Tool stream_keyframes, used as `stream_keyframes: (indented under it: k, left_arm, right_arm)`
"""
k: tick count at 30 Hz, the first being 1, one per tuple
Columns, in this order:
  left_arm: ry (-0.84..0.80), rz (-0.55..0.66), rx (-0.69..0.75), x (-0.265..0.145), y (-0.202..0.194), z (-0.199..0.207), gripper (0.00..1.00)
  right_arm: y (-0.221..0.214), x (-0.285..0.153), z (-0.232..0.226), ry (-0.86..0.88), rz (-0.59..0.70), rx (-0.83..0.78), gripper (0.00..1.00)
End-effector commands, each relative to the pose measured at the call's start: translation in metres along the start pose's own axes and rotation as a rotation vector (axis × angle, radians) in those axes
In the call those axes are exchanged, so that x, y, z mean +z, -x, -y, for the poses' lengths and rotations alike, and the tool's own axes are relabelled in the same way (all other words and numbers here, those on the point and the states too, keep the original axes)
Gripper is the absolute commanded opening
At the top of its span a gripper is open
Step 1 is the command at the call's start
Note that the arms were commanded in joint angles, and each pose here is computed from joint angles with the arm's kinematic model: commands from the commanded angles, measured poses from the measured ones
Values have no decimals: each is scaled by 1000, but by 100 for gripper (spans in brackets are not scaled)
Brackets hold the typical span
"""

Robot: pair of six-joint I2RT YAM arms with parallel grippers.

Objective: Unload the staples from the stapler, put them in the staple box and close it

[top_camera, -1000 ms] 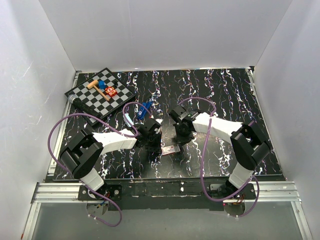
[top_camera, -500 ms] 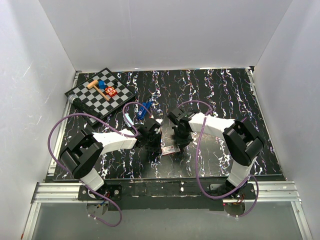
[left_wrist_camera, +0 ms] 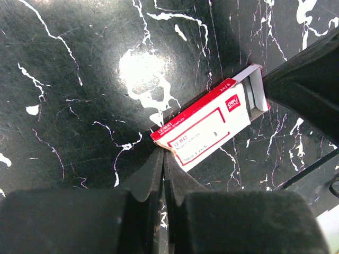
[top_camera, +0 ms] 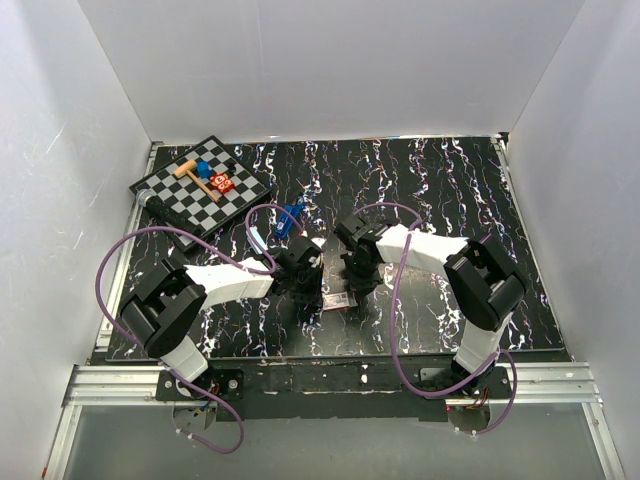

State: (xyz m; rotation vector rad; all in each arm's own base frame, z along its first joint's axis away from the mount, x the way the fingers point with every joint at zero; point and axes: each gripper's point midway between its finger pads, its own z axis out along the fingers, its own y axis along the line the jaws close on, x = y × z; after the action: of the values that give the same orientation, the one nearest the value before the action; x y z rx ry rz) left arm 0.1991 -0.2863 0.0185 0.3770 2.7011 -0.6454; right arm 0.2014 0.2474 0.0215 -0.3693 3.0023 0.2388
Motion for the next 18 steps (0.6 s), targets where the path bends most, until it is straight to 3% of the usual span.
stream_keyframes:
  k: [1, 18]
  left_arm:
    - [-17, 28, 8, -7, 6, 3, 0]
    - [-25, 26, 9, -6, 6, 5, 0]
  right_arm:
    - [7, -2, -19, 60, 8, -1, 1]
    - [10, -1, -37, 113, 0, 1, 1]
